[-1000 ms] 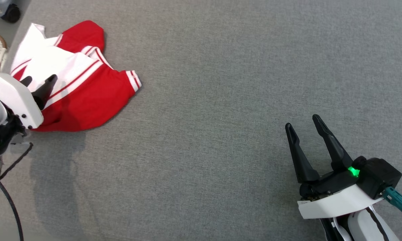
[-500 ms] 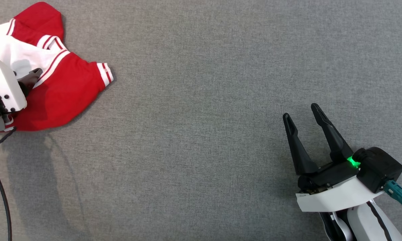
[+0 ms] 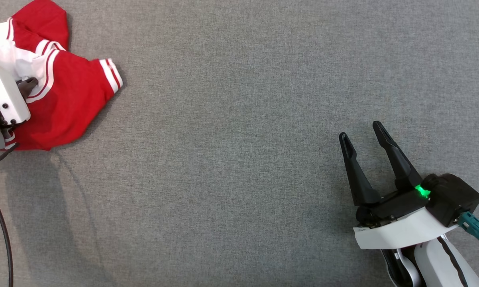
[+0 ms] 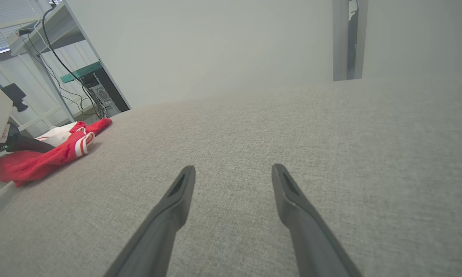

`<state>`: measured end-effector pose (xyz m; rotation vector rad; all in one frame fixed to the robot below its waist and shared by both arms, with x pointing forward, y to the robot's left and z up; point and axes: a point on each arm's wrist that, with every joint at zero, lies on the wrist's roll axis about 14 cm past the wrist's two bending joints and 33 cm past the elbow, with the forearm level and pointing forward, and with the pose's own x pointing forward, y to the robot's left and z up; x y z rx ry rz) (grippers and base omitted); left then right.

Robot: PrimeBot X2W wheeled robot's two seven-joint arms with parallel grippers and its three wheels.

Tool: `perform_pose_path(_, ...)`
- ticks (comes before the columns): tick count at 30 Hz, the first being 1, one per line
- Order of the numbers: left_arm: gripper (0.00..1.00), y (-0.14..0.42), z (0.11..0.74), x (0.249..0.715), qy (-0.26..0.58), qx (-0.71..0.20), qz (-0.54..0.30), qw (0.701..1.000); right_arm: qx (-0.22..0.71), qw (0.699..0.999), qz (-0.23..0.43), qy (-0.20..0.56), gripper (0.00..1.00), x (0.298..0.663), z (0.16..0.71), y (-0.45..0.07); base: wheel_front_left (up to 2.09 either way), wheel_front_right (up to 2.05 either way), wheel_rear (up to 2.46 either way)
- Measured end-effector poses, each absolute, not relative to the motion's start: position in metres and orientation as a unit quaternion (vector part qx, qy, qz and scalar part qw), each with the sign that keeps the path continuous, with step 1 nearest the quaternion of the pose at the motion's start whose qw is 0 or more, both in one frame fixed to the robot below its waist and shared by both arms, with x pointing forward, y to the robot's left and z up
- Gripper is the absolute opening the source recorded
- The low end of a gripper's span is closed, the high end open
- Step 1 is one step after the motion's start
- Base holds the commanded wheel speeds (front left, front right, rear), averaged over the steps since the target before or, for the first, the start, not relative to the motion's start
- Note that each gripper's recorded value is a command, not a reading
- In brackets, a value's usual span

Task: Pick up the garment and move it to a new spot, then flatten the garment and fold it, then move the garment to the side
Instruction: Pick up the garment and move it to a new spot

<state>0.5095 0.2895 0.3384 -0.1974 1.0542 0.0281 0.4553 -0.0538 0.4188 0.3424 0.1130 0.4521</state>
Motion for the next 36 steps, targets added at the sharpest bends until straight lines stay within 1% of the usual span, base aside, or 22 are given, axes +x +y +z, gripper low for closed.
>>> perform_pose_path(5, 0.00, 0.291, 0.345, 0.512, 0.486, -0.088, 0.013, 0.869, 0.170, 0.958, 0.224, 0.052, 1.00, 0.455, 0.422, -0.052, 0.00, 0.00, 0.00)
perform_pose_path(6, 0.00, 0.292, 0.350, 0.513, 0.473, -0.084, 0.015, 0.877, 0.170, 0.958, 0.226, 0.049, 1.00, 0.455, 0.425, -0.051, 0.00, 0.00, 0.00)
perform_pose_path(9, 0.00, 0.294, 0.356, 0.514, 0.458, -0.081, 0.016, 0.885, 0.170, 0.958, 0.228, 0.046, 1.00, 0.454, 0.429, -0.049, 0.00, 0.00, 0.00)
perform_pose_path(13, 0.00, 0.295, 0.376, 0.519, 0.418, -0.080, 0.016, 0.905, 0.173, 0.957, 0.232, 0.038, 1.00, 0.451, 0.439, -0.045, 0.00, 0.00, 0.00)
perform_pose_path(16, 0.00, 0.295, 0.397, 0.524, 0.376, -0.079, 0.015, 0.923, 0.174, 0.956, 0.236, 0.031, 1.00, 0.446, 0.447, -0.043, 0.00, 0.00, 0.00)
perform_pose_path(20, 0.00, 0.294, 0.435, 0.533, 0.299, -0.074, 0.008, 0.951, 0.174, 0.954, 0.242, 0.020, 1.00, 0.439, 0.461, -0.038, 0.00, 0.00, 0.00)
perform_pose_path(26, 0.00, 0.291, 0.482, 0.530, 0.202, -0.079, 0.002, 0.976, 0.177, 0.953, 0.247, 0.006, 1.00, 0.426, 0.478, -0.034, 0.00, 0.00, 0.00)
perform_pose_path(30, 0.00, 0.283, 0.513, 0.526, 0.140, -0.086, -0.011, 0.986, 0.179, 0.952, 0.250, -0.004, 1.00, 0.418, 0.490, -0.031, 0.00, 0.00, 0.00)
perform_pose_path(36, 0.00, 0.252, 0.547, 0.517, 0.074, -0.119, -0.055, 0.989, 0.176, 0.954, 0.240, -0.026, 1.00, 0.411, 0.508, -0.038, 0.00, 0.00, 0.00)
